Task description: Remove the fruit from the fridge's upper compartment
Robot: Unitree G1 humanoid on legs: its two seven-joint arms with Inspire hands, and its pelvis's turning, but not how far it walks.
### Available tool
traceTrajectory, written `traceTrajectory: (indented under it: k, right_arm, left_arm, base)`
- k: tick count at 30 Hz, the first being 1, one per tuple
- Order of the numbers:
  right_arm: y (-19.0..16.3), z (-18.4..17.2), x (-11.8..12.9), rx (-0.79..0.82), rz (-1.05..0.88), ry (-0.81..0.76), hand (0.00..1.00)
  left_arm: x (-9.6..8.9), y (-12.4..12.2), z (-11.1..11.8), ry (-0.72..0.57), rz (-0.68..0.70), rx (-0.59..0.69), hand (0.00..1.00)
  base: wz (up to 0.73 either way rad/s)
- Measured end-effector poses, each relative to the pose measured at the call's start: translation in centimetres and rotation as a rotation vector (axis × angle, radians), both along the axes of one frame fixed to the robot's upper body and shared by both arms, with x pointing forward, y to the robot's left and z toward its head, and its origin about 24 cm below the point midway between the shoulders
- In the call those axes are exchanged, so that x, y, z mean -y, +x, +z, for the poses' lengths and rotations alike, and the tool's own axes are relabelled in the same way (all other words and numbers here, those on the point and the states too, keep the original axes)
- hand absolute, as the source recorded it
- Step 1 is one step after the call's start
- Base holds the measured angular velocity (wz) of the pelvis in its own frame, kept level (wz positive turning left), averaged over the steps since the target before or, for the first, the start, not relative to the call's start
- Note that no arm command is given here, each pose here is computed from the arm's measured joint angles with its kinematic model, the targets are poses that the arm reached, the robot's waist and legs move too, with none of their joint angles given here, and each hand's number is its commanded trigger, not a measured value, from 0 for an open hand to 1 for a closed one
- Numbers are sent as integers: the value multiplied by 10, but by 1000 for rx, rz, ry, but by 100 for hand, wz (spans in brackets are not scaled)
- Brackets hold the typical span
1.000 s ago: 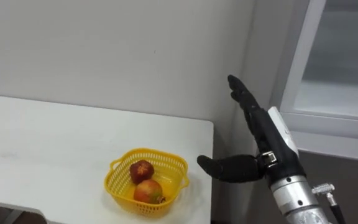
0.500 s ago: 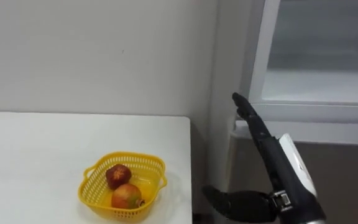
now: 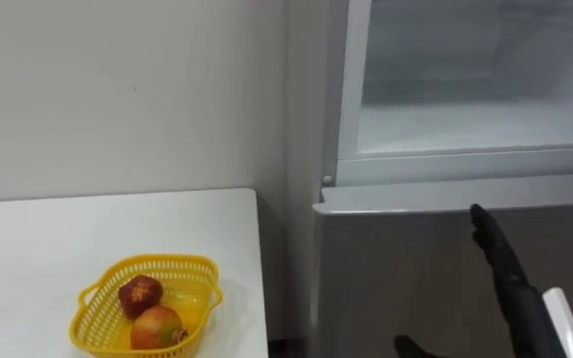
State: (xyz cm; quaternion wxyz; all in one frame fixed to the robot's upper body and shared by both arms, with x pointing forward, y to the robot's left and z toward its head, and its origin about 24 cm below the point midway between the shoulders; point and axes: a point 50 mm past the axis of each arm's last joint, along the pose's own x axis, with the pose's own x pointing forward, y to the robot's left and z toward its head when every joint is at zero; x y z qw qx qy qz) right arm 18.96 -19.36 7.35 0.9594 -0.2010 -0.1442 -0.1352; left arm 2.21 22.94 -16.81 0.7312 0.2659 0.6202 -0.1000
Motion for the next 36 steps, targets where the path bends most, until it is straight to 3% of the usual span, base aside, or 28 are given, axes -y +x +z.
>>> traceTrajectory:
  k: [9,17,24,27,31,36]
  right_arm:
    - [-17,-55,27,-234,-162,169,0]
    - [-48,-112,47,-461,-405,438,0]
    - [-73,-141,69,-547,-643,700,0]
    - [-83,-140,93,-459,-820,940,0]
    - [-87,-126,131,-206,-1029,1236,0]
    - [-85,-113,148,33,-1057,1514,0]
  left_arm:
    - [1,-3,0,2,64,29,0]
    - [2,-6,0,1,88,30,0]
    - [1,-4,3,10,124,75,0]
    - [-4,-9,4,15,164,79,0]
    - [-14,-19,7,25,232,74,0]
    - [-25,-13,13,32,270,119,0]
  base:
    - [-2]
    - [0]
    - [3]
    - [0]
    - [0]
    - [-3]
